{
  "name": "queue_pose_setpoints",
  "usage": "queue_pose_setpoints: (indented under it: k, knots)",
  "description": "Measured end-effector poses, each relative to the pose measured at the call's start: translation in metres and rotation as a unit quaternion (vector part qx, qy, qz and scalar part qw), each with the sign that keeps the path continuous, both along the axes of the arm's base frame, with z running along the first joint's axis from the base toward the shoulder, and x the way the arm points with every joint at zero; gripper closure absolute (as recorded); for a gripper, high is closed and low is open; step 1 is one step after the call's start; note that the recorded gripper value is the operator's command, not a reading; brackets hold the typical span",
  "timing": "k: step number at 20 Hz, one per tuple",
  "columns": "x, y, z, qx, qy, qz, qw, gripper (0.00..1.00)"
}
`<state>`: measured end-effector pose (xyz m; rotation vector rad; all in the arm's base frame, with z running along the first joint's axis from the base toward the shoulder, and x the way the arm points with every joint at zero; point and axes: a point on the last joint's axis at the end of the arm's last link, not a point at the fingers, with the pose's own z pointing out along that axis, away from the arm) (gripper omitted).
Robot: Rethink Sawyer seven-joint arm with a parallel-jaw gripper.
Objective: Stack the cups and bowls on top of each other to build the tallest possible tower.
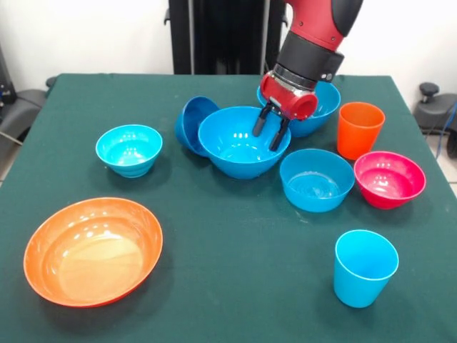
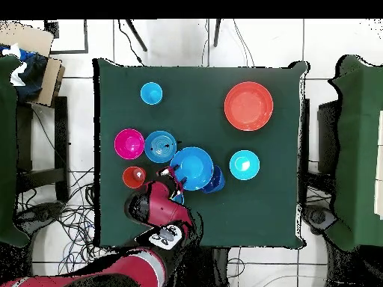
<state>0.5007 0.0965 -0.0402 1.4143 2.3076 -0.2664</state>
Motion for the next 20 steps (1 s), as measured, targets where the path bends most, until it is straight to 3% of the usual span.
queue_pose_setpoints:
  k: [5,7,10,20]
  knots:
    - [-0.005,-0.005,0.001,0.024,0.028,0.017,0.9992,0.0]
    - [-0.009,-0.02,0.005,0.036,0.053,0.025,0.9977,0.0]
    - [-0.014,-0.031,0.009,0.041,0.071,0.029,0.9962,0.0]
    - [-0.02,-0.034,0.016,0.041,0.083,0.064,0.9937,0.0]
